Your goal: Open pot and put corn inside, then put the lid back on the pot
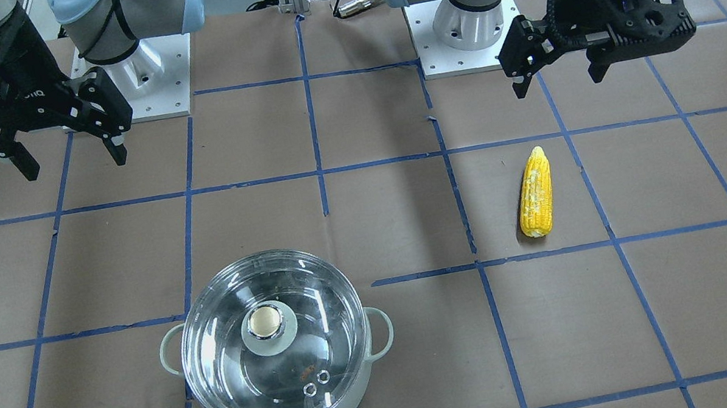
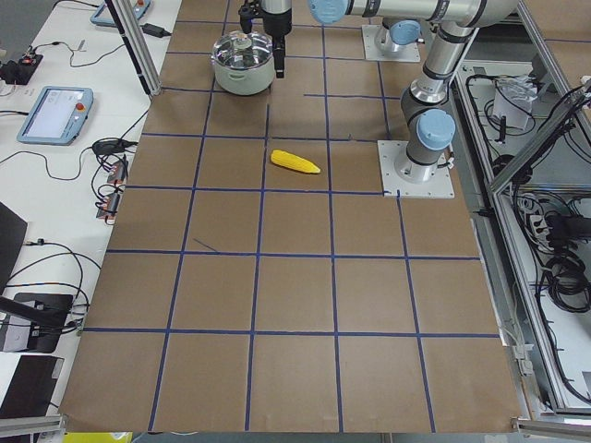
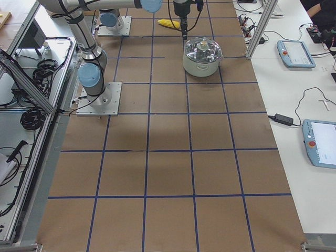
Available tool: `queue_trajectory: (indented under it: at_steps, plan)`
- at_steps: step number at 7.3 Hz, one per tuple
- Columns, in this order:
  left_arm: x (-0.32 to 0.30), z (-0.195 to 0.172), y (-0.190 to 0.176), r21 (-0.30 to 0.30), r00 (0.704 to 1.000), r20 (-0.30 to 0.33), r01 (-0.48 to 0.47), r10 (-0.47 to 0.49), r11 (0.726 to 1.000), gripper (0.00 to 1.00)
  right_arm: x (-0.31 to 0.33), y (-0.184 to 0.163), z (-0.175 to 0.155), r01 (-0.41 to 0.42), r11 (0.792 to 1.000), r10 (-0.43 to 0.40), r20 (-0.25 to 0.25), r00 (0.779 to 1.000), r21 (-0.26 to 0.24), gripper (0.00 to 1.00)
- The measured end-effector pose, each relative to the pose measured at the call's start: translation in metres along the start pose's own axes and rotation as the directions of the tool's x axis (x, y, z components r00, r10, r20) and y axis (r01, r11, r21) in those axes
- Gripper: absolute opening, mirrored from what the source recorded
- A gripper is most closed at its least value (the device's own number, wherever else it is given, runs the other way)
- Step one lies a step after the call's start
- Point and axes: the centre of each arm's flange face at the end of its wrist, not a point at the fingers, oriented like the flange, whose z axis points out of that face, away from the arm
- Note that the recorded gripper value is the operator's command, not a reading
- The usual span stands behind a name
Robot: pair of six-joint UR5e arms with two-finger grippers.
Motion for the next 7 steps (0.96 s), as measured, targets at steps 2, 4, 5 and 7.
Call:
queue_trajectory:
  at_steps: [2, 4, 5, 7]
  plan:
    - [0.0, 0.0, 0.0003, 0.0, 1.0, 0.0, 0.0, 0.0, 1.0, 1.0, 0.0, 0.0001, -0.0003, 0.0, 1.0, 0.0, 0.0, 1.0, 0.0, 0.99]
    - [0.0001, -0.0006, 0.001, 0.001, 1.0, 0.0, 0.0, 0.0, 1.0, 1.0, 0.0001, 0.0001, -0.0005, -0.002, 1.0, 0.002, -0.001, 1.0, 0.0, 0.99]
    - [0.0001, -0.0011, 0.0016, 0.002, 1.0, -0.001, 0.0, 0.0, 1.0, 1.0, 0.0001, -0.0005, -0.0007, -0.004, 1.0, 0.004, -0.001, 1.0, 0.001, 0.99]
    - [0.0007, -0.0011, 0.0019, 0.002, 1.0, -0.001, -0.001, 0.001, 1.0, 1.0, -0.0049, -0.007, 0.0055, -0.025, 1.0, 0.025, 0.002, 1.0, 0.011, 0.99]
